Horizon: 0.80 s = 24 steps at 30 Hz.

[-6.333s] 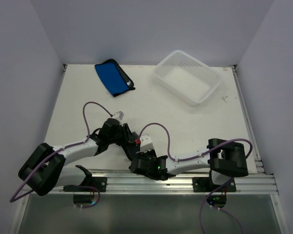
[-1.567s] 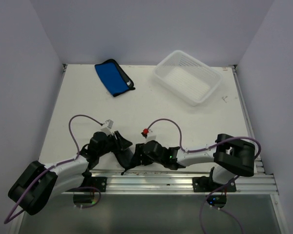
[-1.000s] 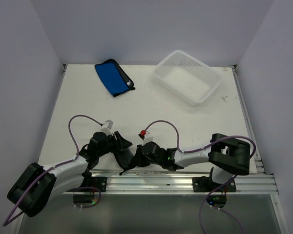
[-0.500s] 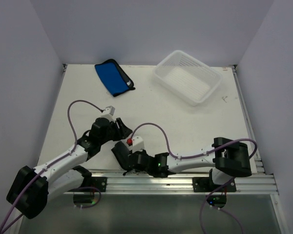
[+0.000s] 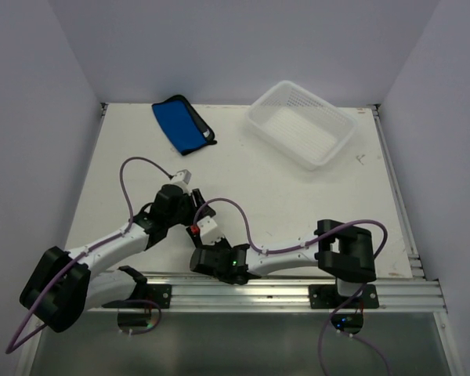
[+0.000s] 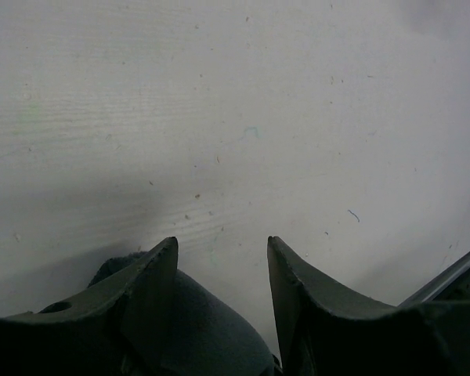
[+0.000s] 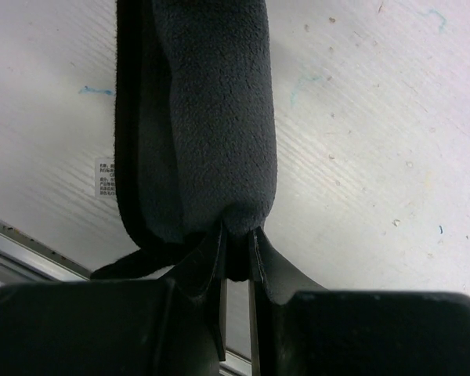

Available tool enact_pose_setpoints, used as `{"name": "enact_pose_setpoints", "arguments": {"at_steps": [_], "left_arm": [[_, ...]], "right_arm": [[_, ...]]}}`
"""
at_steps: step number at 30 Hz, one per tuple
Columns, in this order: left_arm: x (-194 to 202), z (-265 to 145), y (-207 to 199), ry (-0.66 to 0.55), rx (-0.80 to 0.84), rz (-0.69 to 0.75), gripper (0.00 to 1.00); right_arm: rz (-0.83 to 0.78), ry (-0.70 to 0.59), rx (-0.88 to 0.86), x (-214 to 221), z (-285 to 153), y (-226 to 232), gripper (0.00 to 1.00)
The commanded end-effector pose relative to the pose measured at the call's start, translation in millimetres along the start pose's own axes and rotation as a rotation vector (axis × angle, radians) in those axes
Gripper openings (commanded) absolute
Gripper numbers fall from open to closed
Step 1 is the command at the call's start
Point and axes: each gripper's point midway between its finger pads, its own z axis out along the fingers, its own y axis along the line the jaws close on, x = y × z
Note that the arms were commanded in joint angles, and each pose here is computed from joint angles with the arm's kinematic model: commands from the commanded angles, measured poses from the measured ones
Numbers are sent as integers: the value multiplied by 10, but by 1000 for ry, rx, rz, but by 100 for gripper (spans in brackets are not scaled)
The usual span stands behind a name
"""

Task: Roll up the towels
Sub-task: Roll the towel

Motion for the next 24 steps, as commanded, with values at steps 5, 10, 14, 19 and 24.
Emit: {"name": "enact_pose_setpoints", "arguments": {"at_steps": [5,10,14,19,24], "left_arm": [[-332,-30,-274,-77,67,48,54],[-401,-74,-375,-85,95,60,54],[-318,-83,-418,-62,134,32,54],[-119,-51,-357,-15,156,3,54],[-21,-65,-305,3,159,-14,54]], "right_arm": [[-90,39,130,99,66,-190,0],[-134,30,156,35,63,-187,0],[-205,40,213,7,46,-212,0],[-323,20,298,-97,29,-111,0],[-480,52,409,3,46,-139,0]]}}
